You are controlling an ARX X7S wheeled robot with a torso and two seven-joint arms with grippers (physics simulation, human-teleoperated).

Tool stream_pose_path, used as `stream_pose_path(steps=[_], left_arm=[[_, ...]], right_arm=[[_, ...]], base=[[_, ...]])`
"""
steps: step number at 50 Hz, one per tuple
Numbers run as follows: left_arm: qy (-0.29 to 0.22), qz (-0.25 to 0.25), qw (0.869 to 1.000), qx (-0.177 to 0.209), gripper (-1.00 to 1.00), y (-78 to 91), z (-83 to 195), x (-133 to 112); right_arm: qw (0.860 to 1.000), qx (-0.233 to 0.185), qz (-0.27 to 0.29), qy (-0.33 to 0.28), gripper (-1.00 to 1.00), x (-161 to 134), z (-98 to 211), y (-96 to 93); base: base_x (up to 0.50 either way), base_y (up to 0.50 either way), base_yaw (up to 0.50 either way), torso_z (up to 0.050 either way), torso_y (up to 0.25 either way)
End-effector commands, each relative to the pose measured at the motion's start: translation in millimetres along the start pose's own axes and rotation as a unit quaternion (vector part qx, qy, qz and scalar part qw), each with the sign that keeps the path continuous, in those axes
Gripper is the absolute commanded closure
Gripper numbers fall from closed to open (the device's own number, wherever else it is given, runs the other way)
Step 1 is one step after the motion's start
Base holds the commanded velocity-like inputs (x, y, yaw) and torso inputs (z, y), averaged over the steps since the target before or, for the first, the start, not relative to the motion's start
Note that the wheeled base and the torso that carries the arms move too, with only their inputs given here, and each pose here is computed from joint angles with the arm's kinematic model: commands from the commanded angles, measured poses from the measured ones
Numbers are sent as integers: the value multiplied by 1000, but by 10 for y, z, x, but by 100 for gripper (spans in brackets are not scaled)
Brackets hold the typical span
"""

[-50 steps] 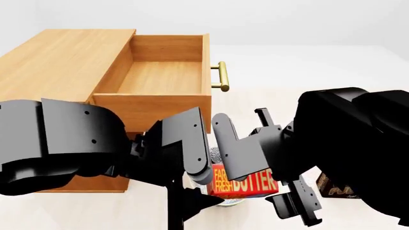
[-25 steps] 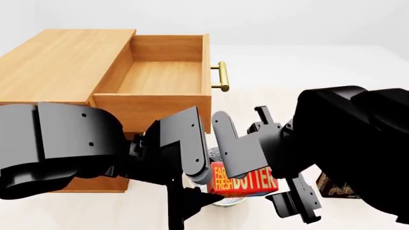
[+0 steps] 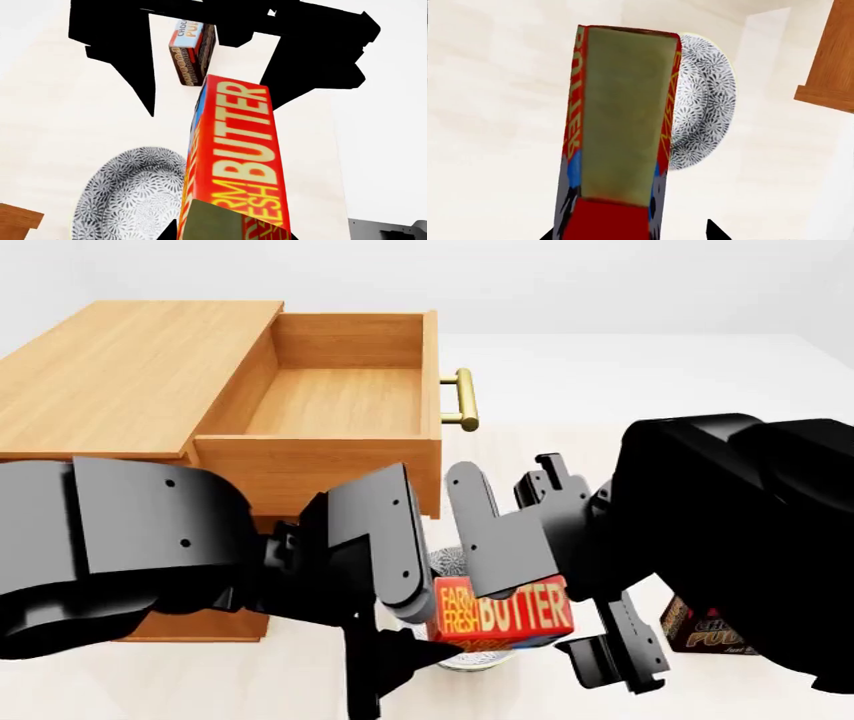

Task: Put the butter at the back in the top drawer of the cabinet and close it.

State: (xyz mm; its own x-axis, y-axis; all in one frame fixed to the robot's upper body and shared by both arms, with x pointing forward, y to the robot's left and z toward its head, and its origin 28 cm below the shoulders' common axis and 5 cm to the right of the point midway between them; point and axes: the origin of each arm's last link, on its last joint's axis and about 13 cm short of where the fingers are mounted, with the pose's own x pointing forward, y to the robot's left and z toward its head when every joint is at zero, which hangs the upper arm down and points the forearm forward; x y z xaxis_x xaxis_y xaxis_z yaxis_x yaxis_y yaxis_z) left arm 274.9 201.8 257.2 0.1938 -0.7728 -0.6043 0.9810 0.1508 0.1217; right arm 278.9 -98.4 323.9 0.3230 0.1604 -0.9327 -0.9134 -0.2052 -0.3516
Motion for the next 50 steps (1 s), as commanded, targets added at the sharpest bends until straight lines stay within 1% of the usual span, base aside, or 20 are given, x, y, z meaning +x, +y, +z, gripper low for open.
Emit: stream_pose_path(steps=[1, 11, 25, 32, 37, 39, 41, 44, 48, 50], left_arm=[[-25, 17, 999, -12, 100, 31, 40, -73], [-44, 41, 998, -26, 100, 84, 39, -123], [-43, 61, 996, -37, 100, 96, -43, -198], [-47, 71, 996, -40, 100, 60, -71, -280], [-50, 80, 995, -43, 100, 41, -91, -339], [-53, 84, 994, -45, 100, 34, -97, -358], [-56, 89, 993, -47, 100, 27, -105, -373], [-60, 105, 991, -53, 100, 14, -117, -392], [-73, 122, 988, -59, 100, -40, -132, -426], [-81, 129, 987, -61, 100, -71, -134, -447]], right_arm=[[1000, 11, -5, 3, -100, 49, -64, -39], [1000, 21, -1, 4, -100, 81, -109, -55], [999, 37, -7, 0, -100, 70, -197, -63], [997, 73, -35, -6, -100, 64, -332, -96], [993, 99, -54, -26, -100, 1, -435, -98], [991, 111, -70, -31, -100, -18, -472, -96], [988, 124, -89, -35, -100, -26, -505, -92], [976, 163, -141, -35, -100, -3, -560, -111], [955, 219, -199, -29, -100, 114, -639, -74], [941, 249, -226, -39, -100, 153, -667, -49]], base=[[0, 0, 0, 0, 0], [0, 0, 0, 0, 1], [0, 0, 0, 1, 1], [0, 0, 0, 0, 1], [0, 0, 0, 0, 0], [0, 0, 0, 5, 5], [0, 0, 0, 0, 0], [0, 0, 0, 0, 0], [0, 0, 0, 0, 0], [0, 0, 0, 0, 5]])
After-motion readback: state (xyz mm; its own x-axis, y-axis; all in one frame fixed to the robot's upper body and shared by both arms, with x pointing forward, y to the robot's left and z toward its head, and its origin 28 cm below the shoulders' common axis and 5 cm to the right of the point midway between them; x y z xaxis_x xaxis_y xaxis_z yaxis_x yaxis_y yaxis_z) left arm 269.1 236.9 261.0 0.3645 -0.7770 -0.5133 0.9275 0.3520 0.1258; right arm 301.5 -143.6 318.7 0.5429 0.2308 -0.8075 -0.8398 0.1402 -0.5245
